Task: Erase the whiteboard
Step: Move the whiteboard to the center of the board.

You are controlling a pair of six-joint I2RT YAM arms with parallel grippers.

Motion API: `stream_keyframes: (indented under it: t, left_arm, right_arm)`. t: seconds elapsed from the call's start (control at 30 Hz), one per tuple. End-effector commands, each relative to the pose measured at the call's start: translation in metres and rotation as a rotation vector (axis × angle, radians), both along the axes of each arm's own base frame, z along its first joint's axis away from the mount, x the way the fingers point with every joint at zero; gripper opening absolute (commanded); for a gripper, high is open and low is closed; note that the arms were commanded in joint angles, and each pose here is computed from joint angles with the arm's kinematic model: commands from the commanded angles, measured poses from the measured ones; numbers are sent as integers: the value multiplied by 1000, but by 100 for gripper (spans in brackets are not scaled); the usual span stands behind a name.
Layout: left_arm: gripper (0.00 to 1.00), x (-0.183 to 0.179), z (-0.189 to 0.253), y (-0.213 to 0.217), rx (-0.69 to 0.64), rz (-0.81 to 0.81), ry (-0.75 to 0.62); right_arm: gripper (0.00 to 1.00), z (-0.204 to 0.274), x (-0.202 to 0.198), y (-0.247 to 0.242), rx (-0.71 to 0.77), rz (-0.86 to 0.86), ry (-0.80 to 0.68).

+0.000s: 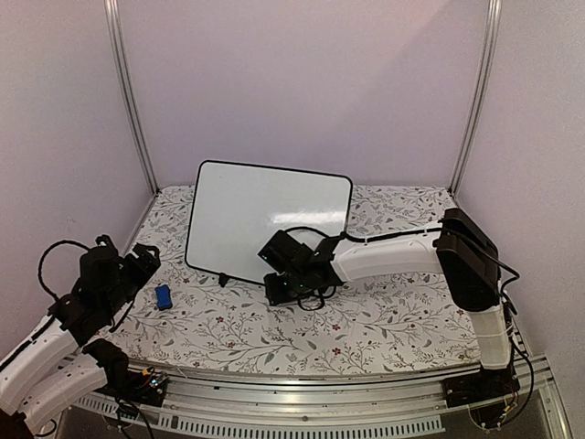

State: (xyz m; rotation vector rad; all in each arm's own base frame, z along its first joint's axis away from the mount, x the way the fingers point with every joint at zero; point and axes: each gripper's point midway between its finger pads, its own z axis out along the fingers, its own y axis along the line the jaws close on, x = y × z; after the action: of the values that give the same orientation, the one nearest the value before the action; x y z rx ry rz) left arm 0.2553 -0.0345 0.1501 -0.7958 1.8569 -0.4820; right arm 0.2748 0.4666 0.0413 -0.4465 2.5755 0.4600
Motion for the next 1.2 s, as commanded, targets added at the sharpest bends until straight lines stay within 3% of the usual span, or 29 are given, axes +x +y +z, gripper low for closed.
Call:
stream_keyframes:
  t: [0.0, 0.47, 0.9, 1.1, 1.17]
  left_arm:
    - [94, 1, -5, -5, -6, -22, -5]
    - [94, 1, -5, -5, -5, -27, -8]
    - [94, -3, -6, -4, -6, -28, -10]
    - [94, -4, -8, -4, -6, -28, -9]
    - [94, -5, -8, -4, -8, -30, -8]
  right_arm:
    - [49, -41, 10, -40, -203, -76, 11]
    - [32, -54, 36, -67, -311, -147, -41]
    - [24, -44, 71, -83, -294, -210, -106]
    - [0, -39, 84, -80, -282, -178, -162]
    - [0, -41, 88, -83, -287, -177, -163]
